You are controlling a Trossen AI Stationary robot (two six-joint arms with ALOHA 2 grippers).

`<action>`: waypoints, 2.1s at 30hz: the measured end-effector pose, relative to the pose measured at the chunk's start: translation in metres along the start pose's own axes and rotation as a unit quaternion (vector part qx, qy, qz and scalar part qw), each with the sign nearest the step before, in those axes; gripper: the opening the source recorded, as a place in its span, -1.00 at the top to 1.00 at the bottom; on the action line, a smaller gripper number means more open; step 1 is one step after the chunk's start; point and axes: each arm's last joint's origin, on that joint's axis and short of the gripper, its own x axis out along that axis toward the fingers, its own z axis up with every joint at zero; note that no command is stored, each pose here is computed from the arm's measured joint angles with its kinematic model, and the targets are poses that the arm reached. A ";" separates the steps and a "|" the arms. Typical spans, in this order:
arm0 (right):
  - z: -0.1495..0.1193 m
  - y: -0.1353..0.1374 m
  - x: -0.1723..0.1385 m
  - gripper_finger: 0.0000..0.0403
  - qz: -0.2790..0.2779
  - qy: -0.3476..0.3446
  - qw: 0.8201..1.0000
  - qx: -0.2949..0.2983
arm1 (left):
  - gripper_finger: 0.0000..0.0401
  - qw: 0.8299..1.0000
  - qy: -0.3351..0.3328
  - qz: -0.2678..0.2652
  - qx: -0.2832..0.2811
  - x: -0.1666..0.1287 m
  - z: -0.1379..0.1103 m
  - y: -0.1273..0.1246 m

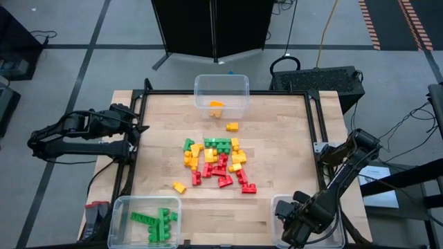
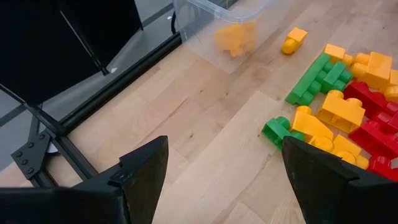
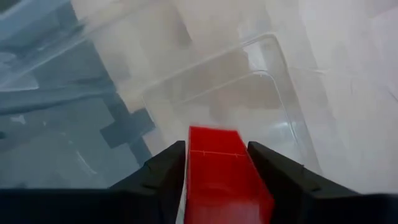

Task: Sort blocks
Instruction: Put the red game piece into the bottom right transparent bin

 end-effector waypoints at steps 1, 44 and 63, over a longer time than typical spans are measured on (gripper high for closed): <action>0.000 0.000 0.000 0.13 0.000 0.000 1.000 0.000 | -0.43 1.000 0.000 0.000 0.000 0.000 0.000 0.000; 0.182 -0.036 -0.089 -0.39 -0.009 -0.128 0.979 -0.158 | -0.43 1.000 0.000 0.000 -0.005 0.000 0.000 0.000; 0.205 -0.018 0.050 -0.81 -0.073 0.073 0.971 -0.214 | -0.43 1.000 0.000 0.000 -0.004 0.000 0.000 0.000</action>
